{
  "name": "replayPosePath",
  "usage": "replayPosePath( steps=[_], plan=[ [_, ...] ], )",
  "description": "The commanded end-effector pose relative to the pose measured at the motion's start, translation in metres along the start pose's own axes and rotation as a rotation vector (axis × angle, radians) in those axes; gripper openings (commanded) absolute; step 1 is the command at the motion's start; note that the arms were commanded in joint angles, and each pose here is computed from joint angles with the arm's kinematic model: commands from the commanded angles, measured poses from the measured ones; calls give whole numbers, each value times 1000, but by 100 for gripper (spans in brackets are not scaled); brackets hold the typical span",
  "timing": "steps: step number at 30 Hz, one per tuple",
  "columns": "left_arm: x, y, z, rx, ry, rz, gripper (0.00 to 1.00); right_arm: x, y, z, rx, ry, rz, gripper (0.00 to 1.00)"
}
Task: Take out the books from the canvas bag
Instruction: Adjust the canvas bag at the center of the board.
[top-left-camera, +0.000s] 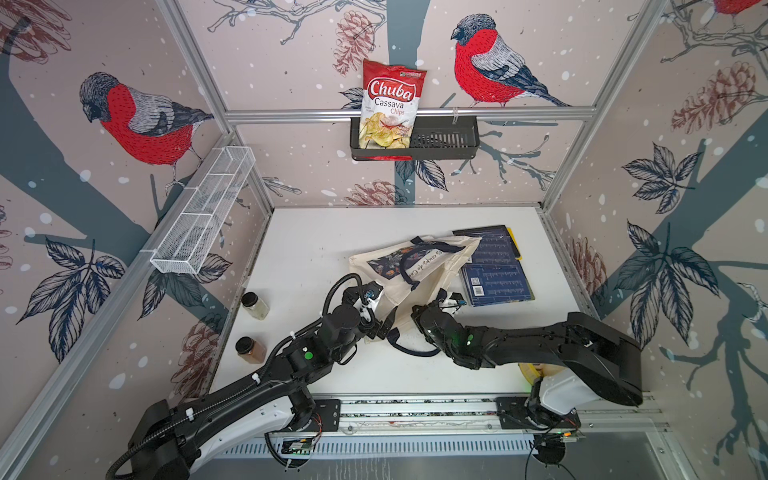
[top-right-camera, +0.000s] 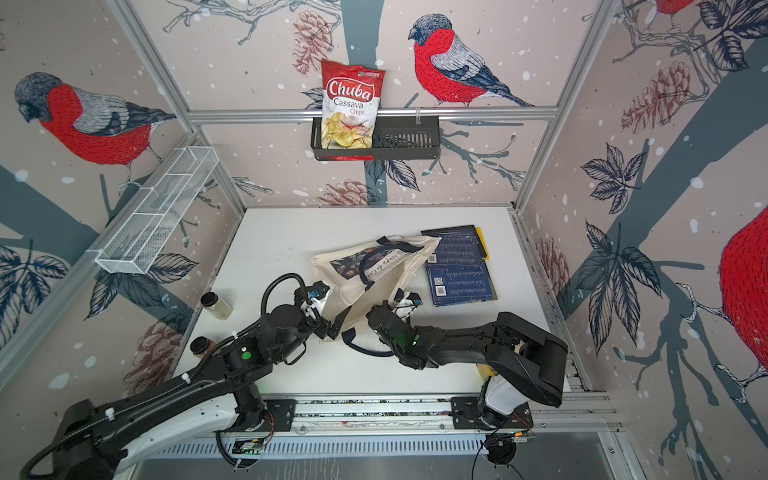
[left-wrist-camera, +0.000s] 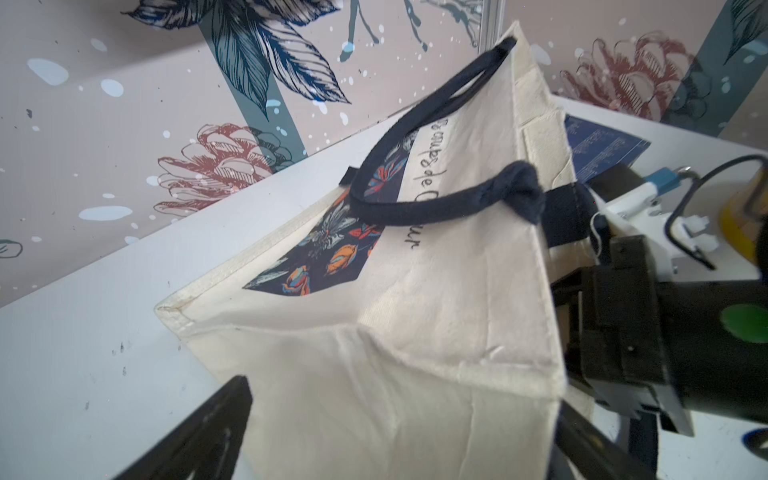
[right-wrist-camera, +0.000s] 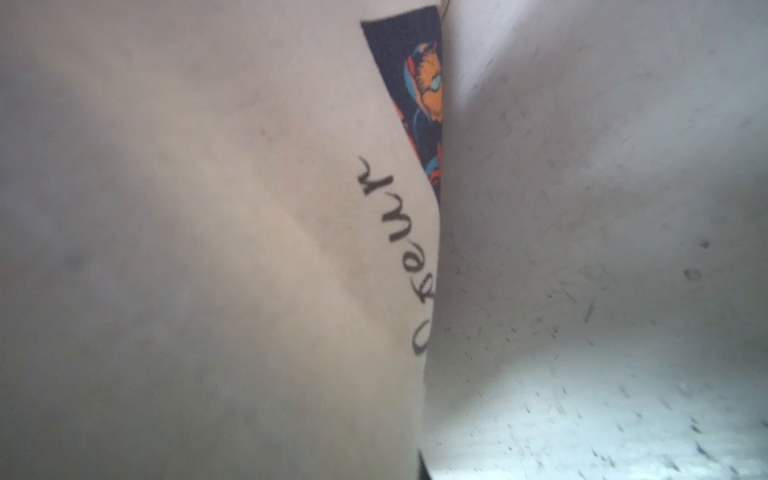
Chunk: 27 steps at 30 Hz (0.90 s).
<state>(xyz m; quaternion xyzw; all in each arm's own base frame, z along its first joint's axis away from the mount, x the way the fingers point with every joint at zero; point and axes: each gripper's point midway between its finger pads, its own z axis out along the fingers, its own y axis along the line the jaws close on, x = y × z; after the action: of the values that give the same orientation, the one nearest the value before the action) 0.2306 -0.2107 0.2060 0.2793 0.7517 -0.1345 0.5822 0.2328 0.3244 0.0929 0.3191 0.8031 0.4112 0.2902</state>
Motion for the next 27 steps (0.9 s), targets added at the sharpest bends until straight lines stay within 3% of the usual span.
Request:
replayPosePath(
  steps=[1,6,12,18,27],
  plan=[
    [-27,-3,-10,40,-123,-37,99,-5,11,-2,-27,-21,-27,0],
    [-58,7,-35,33,-290,-108,99,-8,20,-5,-40,-32,-60,0],
    [-79,42,-67,-112,-426,-169,99,-11,34,-3,-55,-5,-108,0],
    [-80,66,-80,-237,-451,-183,99,-14,62,6,-31,22,-208,0],
    [-74,60,-66,-222,-386,-143,99,-25,97,15,-36,43,-268,0]
  ],
)
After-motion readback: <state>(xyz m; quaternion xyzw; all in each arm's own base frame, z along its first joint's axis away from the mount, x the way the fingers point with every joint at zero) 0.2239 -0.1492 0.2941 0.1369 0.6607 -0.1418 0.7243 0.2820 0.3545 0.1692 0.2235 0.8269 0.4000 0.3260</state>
